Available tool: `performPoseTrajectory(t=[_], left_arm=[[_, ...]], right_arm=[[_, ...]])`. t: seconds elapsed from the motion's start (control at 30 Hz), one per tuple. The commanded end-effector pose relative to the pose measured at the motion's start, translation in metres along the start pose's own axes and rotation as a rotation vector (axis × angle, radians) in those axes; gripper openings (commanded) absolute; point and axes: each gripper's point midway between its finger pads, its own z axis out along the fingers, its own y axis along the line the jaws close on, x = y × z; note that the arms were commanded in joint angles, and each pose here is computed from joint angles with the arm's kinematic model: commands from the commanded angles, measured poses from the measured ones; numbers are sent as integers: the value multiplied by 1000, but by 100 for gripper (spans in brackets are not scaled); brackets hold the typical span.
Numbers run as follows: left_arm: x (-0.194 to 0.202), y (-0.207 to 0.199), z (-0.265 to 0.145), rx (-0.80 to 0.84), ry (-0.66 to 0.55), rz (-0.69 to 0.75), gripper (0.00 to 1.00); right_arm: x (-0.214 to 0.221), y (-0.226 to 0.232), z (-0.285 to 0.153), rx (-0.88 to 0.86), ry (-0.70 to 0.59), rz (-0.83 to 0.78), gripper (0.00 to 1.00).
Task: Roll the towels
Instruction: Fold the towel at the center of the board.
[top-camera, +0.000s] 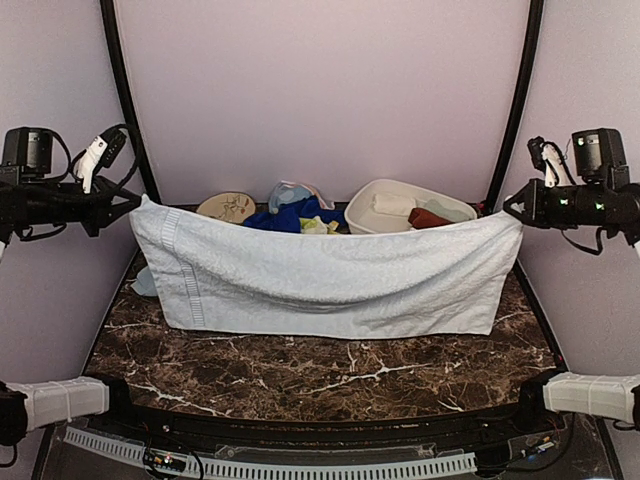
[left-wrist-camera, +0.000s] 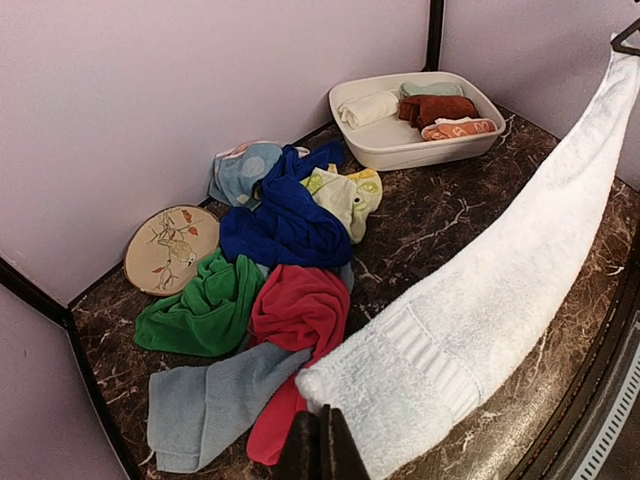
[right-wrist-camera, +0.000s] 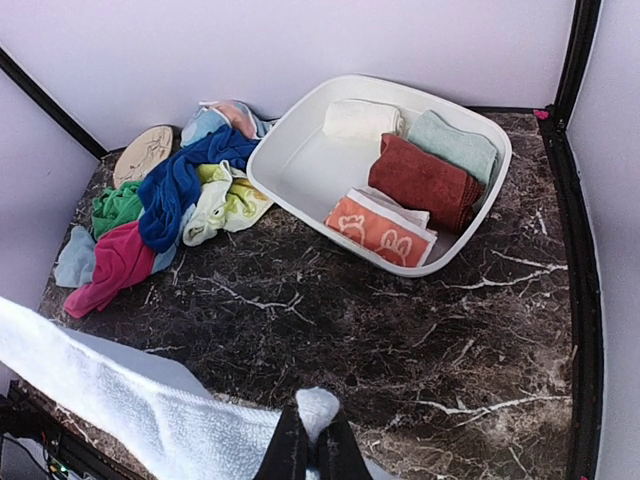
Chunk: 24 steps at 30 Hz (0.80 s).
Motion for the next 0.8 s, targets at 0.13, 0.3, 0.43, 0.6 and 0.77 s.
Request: performPoseTrajectory(t=[0.13,0.3,0.43,0.6,0.77], left_arm=[[64,16,61,49,223,-128,0],[108,51,129,13,336,-160,0],[126,76,167,-19,382,-168,0],[134,91,193,-25,414,-164,0],[136,94,200,-21,413,-151,0]], right_arm=[[33,-43,86,163,164,45,0],[34,-62,143,211,195,32,0],[29,-68,171,218,187,32,0],[31,-74,186,236,194,18,0],[33,-79,188,257,191,5,0]])
